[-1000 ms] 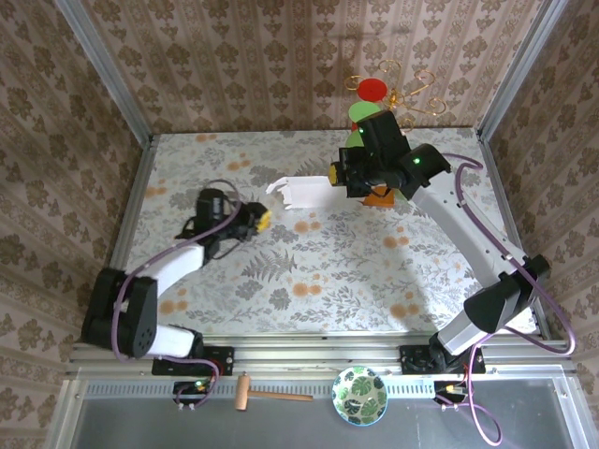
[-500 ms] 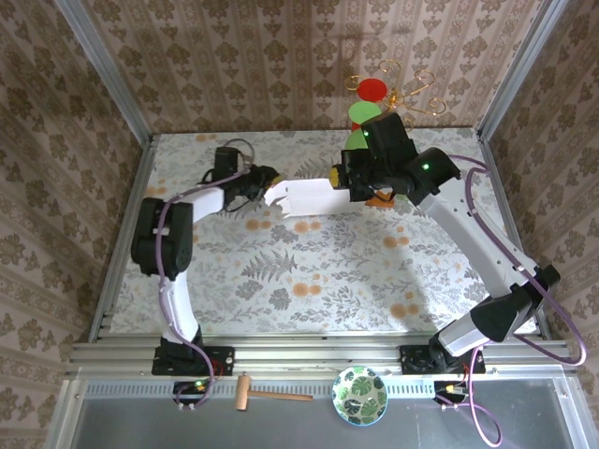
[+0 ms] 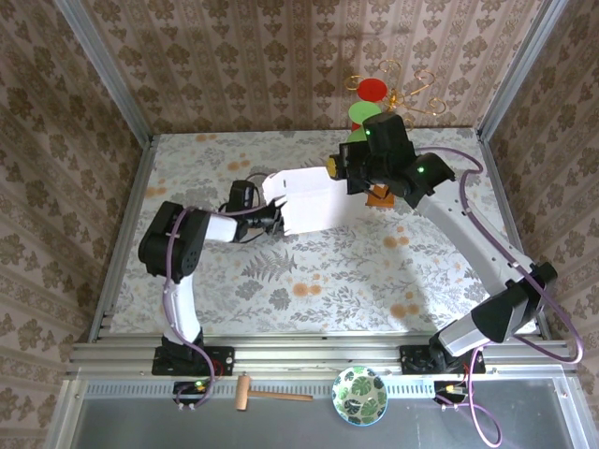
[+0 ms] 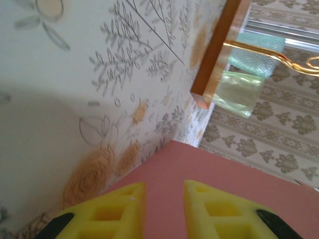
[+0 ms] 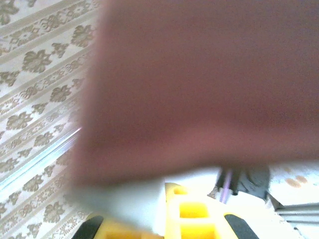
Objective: Fold the paper box
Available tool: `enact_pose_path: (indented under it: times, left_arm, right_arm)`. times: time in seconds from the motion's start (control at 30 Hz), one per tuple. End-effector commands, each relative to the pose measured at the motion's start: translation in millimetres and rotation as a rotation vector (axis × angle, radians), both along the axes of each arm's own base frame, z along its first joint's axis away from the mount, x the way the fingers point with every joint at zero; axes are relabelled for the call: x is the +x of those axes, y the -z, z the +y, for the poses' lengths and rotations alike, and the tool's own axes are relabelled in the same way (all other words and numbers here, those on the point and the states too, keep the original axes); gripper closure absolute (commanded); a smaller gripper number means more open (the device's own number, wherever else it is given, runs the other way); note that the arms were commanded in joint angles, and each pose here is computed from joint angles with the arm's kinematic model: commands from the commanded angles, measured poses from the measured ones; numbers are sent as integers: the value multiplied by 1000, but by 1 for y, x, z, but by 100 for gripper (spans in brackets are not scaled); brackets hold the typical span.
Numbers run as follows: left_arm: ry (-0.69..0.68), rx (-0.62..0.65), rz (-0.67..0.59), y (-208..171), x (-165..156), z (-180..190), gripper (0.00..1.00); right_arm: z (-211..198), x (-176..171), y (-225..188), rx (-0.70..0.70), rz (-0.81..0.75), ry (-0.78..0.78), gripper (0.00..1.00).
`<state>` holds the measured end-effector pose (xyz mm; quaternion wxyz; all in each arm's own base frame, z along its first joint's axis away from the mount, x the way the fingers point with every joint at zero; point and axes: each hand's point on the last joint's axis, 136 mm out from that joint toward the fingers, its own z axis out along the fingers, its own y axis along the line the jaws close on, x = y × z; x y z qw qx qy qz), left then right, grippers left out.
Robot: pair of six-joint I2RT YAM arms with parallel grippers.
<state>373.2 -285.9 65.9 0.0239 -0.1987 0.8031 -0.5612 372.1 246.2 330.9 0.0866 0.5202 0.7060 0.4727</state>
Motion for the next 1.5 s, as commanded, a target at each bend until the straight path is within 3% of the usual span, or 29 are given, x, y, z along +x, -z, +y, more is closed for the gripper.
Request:
enact_pose_path:
  times: [0.0, 0.17, 0.3, 0.47, 0.57, 0.67, 0.93, 1.07, 1.23, 1.47]
  left_arm:
    - [-12, -118, -104, -41, -4, -3, 74]
    - [-41, -127, -111, -51, -18, 5, 74]
    - [-129, -49, -77, -42, -28, 36, 74]
    - [-276, 215, 22, -21, -50, 109, 70]
    - [-362, 396, 27, -36, -62, 156, 65]
    - [-446, 443, -29, -71, -61, 181, 65]
    - [-434, 259, -173, -179, -29, 135, 67]
    - [-367, 310, -148, -187, -24, 112, 67]
    - [-363, 394, -92, -178, -27, 113, 64]
    - [-328, 376, -110, -180, -19, 98, 62]
  right_arm:
    - [11, 19, 17, -25, -47, -18, 100]
    - [18, 32, 31, -56, -83, -32, 100]
    - [23, 43, 51, -58, -133, -39, 100]
    - [29, 50, 76, -55, -163, -58, 100]
    - [33, 54, 84, -46, -210, -64, 100]
    - [35, 57, 90, -49, -255, -56, 100]
    - [45, 54, 110, -28, -289, -57, 100]
    - [45, 52, 115, -25, -276, -54, 100]
    - [45, 51, 111, -27, -282, -56, 100]
    - [43, 48, 109, -28, -279, -60, 100]
